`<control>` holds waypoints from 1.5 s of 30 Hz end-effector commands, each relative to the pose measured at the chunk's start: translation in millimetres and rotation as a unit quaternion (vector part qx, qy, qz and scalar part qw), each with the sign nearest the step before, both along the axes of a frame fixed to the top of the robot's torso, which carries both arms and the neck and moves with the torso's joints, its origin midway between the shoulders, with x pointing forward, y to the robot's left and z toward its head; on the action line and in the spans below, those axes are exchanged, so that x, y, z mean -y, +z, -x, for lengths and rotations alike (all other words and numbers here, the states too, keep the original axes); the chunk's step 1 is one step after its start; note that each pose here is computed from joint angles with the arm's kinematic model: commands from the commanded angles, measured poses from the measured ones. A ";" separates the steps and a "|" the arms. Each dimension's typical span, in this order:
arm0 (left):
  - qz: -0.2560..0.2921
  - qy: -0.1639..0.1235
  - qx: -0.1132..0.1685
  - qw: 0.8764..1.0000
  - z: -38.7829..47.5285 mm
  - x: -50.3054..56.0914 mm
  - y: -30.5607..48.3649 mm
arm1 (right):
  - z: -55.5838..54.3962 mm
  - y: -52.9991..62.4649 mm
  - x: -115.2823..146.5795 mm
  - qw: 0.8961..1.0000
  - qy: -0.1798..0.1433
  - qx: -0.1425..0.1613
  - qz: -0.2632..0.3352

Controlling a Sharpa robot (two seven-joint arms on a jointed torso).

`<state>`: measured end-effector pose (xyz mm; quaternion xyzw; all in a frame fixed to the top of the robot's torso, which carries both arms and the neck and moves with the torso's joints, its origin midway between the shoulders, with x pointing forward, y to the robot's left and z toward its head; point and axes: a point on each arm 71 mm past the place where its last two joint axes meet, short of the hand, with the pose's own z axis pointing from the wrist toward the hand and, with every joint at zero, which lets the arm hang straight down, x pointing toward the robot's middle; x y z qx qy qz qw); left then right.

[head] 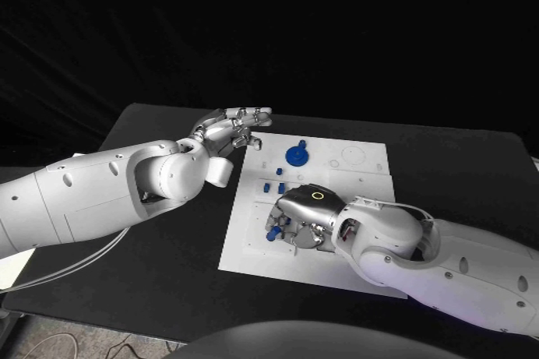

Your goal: Assemble the parts on the task board

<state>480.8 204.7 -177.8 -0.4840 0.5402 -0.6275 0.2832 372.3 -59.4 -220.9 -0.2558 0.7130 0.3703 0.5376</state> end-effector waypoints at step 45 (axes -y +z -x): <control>0.004 -0.012 0.000 1.000 0.8 2.2 -0.5 | 0.9 0.0 -11.1 0.999 -0.001 0.043 0.024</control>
